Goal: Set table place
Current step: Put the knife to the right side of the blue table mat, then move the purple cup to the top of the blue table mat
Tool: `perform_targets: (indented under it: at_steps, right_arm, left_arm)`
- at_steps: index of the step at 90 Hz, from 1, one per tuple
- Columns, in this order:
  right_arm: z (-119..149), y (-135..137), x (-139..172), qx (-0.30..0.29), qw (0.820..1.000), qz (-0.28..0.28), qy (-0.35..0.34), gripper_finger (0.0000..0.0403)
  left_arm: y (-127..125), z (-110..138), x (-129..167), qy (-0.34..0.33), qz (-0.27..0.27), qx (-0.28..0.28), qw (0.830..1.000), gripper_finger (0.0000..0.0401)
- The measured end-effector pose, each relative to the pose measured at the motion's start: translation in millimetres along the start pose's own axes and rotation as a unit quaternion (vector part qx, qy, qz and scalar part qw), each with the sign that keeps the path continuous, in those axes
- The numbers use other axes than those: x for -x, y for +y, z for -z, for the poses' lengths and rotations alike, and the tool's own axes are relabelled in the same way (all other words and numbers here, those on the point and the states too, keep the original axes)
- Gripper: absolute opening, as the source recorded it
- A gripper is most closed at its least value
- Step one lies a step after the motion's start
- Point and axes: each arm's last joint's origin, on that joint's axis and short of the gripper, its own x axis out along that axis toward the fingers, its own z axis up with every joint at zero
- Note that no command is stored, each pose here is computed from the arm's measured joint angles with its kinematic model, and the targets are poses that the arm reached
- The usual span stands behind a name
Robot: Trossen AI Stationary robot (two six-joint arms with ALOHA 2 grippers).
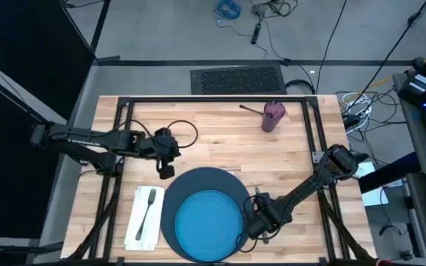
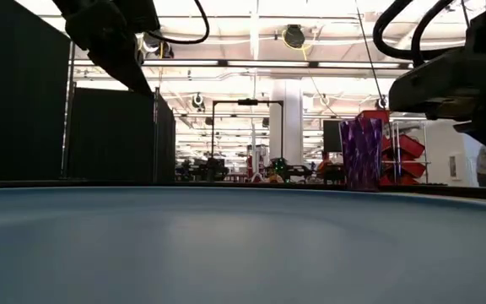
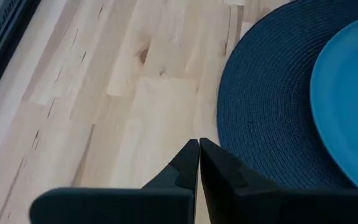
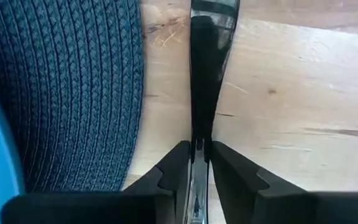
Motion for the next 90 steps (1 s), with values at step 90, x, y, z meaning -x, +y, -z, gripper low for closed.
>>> perform_targets:
  at_steps: [90]
  right_arm:
    - [-34.6,-7.2,48.6,0.102,0.995,-0.016,-0.006,0.0115]
  left_arm:
    - [0.0,0.0,0.1,0.0,0.0,0.003,1.0,0.0]
